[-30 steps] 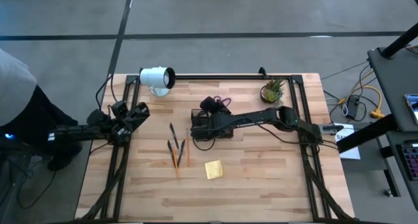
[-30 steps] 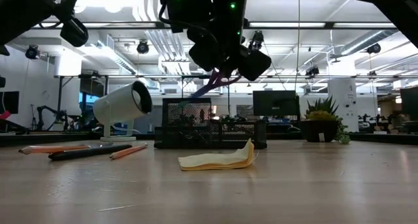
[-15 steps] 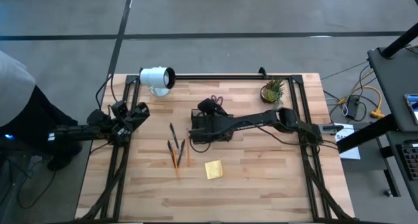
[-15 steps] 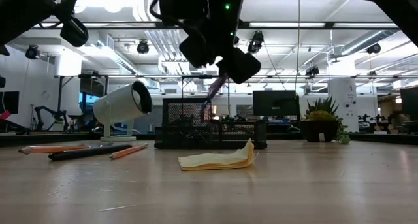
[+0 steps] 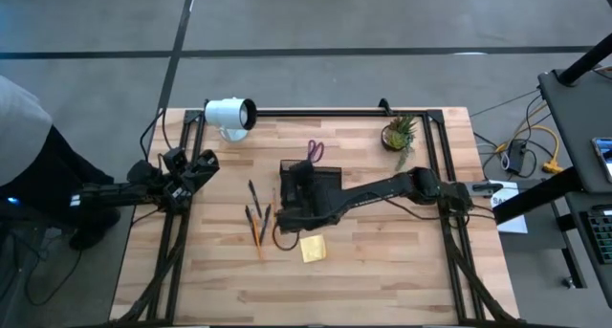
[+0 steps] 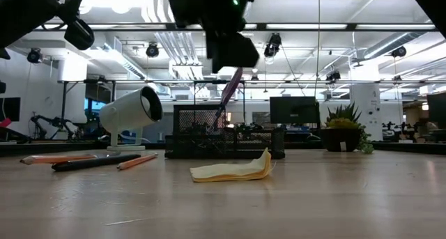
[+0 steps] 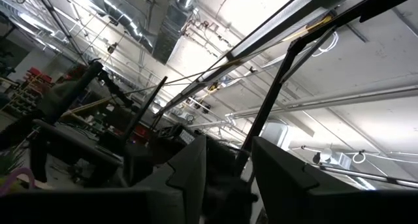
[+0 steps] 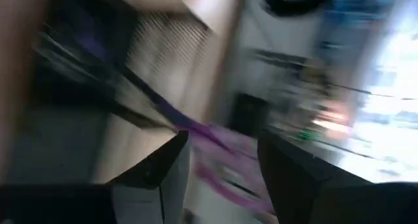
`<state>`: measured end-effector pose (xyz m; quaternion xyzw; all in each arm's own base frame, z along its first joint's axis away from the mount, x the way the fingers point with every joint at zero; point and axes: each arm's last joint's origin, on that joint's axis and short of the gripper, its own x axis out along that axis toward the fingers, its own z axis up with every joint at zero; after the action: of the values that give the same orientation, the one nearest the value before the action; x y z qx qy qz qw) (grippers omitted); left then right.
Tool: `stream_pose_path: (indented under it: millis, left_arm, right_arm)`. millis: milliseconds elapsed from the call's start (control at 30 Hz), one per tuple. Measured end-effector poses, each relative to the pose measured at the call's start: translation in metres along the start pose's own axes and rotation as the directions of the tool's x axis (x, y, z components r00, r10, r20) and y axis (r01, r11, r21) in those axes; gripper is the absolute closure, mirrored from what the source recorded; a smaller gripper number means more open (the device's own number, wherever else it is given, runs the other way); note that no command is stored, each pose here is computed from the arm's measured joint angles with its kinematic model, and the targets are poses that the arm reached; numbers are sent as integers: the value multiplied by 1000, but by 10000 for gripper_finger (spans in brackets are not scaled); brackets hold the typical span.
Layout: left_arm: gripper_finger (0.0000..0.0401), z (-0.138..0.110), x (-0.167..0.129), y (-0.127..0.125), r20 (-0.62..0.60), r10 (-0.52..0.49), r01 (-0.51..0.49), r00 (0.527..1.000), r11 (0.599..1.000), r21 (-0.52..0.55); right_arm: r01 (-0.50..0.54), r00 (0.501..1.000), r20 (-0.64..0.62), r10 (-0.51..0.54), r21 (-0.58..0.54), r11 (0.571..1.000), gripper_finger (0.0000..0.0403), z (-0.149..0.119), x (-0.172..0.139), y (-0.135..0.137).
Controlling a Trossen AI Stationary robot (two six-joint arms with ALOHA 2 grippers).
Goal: Pick and place office supplies into organizer
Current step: Put the right orange pencil into the black desk organizer
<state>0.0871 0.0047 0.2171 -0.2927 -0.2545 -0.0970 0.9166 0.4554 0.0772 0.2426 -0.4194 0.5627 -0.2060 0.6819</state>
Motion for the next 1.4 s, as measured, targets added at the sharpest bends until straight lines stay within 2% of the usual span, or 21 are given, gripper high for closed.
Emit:
stream_pose_path:
  millis: [33, 67, 100, 167, 233, 300, 400, 467, 500, 533, 567, 600, 667, 767, 800, 867, 933, 1000, 1233, 1333, 1400]
  left_arm:
    - [292, 0, 0, 0, 0, 0, 0, 1000, 1000, 0]
    - [292, 0, 0, 0, 0, 0, 0, 1000, 1000, 0]
    - [292, 0, 0, 0, 0, 0, 0, 1000, 1000, 0]
    - [292, 0, 0, 0, 0, 0, 0, 1000, 1000, 0]
    - [292, 0, 0, 0, 0, 0, 0, 1000, 1000, 0]
    - [292, 0, 0, 0, 0, 0, 0, 1000, 1000, 0]
    - [292, 0, 0, 0, 0, 0, 0, 1000, 1000, 0]
    - [292, 0, 0, 0, 1, 0, 0, 1000, 1000, 0]
    - [292, 0, 0, 0, 0, 0, 0, 1000, 1000, 0]
    - [292, 0, 0, 0, 0, 1, -1, 1000, 1000, 0]
    - [292, 0, 0, 0, 0, 0, 0, 1000, 1000, 0]
    - [292, 0, 0, 0, 1, -1, 1, 1000, 1000, 0]
    - [292, 0, 0, 0, 1, 0, 0, 1000, 1000, 0]
    - [292, 0, 0, 0, 1, -1, 1, 1000, 1000, 0]
    - [292, 0, 0, 0, 1, -1, 1, 1000, 1000, 0]
    - [292, 0, 0, 0, 2, -1, 1, 1000, 1000, 0]
    - [292, 0, 0, 0, 2, -1, 1, 1000, 1000, 0]
    - [292, 0, 0, 0, 1, -1, 1, 1000, 1000, 0]
    - [292, 0, 0, 0, 2, -1, 1, 1000, 1000, 0]
    - [292, 0, 0, 0, 2, -1, 1, 1000, 1000, 0]
    - [292, 0, 0, 0, 2, -1, 1, 1000, 1000, 0]
  right_arm:
    - [-101, 994, 45, 97, 80, 992, 237, 3, -3, -1]
    - [-225, 973, 100, 210, 167, 960, 238, 7, -5, -1]
    - [-350, 935, 162, 316, 271, 897, 240, 11, -7, -2]
    - [-523, 852, 274, 446, 471, 710, 243, 18, -5, -6]
    - [-552, 825, 317, 468, 630, 547, 245, 21, 1, -10]
    - [-534, 825, 343, 450, 735, 419, 246, 26, 9, -12]
    - [-508, 812, 356, 462, 822, 259, 243, 33, 25, -4]
    - [-521, 769, 377, 516, 837, 165, 241, 40, 35, 7]
    - [-544, 741, 397, 542, 827, 139, 240, 43, 39, 12]
    - [-571, 720, 414, 558, 810, 136, 239, 47, 43, 18]
    - [-602, 708, 430, 560, 782, 161, 239, 51, 45, 22]
    - [-636, 702, 442, 559, 743, 211, 239, 54, 46, 26]
    - [-703, 693, 470, 548, 607, 369, 241, 60, 42, 32]
    - [-697, 696, 476, 537, 266, 666, 245, 65, 35, 44]
    - [-661, 697, 469, 542, 129, 739, 246, 66, 34, 50]
    - [-574, 699, 463, 545, -90, 814, 249, 68, 34, 57]
    - [-501, 701, 470, 537, -212, 839, 250, 71, 38, 64]
    - [-461, 700, 481, 528, -260, 848, 250, 74, 43, 69]
    - [-510, 690, 513, 510, -155, 846, 250, 78, 54, 67]
    - [-557, 640, 534, 552, -172, 812, 251, 78, 58, 64]
    - [-616, 613, 552, 565, -113, 780, 252, 79, 63, 62]
